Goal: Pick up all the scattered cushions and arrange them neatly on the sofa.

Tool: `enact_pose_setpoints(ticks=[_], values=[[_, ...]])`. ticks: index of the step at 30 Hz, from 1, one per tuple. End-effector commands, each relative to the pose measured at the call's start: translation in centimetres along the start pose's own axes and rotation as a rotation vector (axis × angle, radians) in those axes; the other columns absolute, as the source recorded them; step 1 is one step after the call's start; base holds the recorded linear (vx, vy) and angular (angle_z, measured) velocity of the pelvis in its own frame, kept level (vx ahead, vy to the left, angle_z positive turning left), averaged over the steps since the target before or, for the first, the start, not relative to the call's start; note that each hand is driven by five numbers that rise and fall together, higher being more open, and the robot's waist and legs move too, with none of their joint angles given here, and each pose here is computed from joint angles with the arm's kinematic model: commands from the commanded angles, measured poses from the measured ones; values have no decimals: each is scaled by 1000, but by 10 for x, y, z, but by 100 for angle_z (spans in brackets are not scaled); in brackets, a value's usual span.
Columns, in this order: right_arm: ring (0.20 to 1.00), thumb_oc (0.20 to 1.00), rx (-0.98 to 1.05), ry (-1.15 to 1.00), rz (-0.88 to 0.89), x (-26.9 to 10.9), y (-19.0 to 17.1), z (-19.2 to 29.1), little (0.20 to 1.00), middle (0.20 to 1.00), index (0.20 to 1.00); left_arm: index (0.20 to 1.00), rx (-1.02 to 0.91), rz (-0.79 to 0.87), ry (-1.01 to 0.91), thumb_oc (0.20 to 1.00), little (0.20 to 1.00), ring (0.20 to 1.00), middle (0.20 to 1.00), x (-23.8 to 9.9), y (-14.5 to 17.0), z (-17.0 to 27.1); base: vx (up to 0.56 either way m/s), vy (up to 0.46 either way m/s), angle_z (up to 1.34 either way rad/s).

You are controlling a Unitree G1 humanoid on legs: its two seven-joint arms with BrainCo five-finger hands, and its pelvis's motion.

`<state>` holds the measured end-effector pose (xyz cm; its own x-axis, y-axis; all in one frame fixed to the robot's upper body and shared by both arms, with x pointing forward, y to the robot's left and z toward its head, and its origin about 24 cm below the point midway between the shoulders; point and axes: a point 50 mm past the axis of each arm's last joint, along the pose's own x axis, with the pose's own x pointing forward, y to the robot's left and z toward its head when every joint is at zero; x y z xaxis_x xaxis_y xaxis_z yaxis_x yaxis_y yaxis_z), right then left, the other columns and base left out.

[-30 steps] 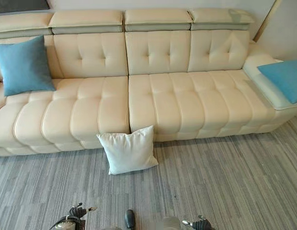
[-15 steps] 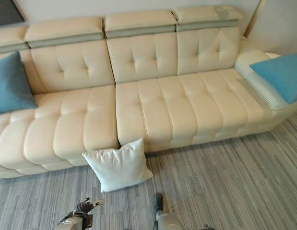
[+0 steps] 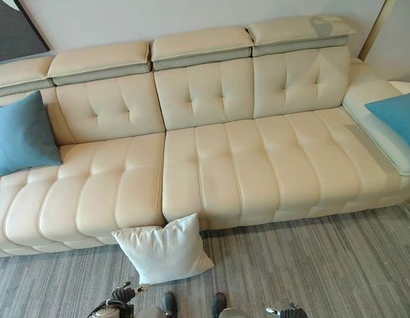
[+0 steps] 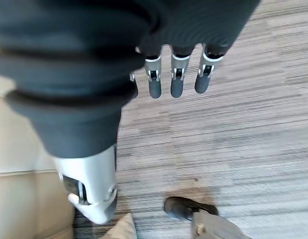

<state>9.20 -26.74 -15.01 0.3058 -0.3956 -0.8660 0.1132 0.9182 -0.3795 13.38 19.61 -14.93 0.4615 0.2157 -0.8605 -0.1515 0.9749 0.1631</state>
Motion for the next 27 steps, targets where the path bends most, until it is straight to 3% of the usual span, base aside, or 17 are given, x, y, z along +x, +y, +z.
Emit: enact_pose_setpoints(ticks=[1, 16, 27], values=[[1000, 1000, -19, -5, -38, 1, -11, 3, 1000, 1000, 1000, 1000, 10, 28, -66, 1000, 1000, 1000, 1000, 2, 10, 18, 249, 135, 18], [1000, 1000, -75, -18, 41, 0, 15, 11, 1000, 1000, 1000, 1000, 63, 57, -71, 1000, 1000, 1000, 1000, 4, 25, 23, 218, 343, -2], [1000, 1000, -114, -118, 45, -2, 29, 41, 1000, 1000, 1000, 1000, 8, 160, -47, 1000, 1000, 1000, 1000, 7, 46, 24, 55, 69, -9]])
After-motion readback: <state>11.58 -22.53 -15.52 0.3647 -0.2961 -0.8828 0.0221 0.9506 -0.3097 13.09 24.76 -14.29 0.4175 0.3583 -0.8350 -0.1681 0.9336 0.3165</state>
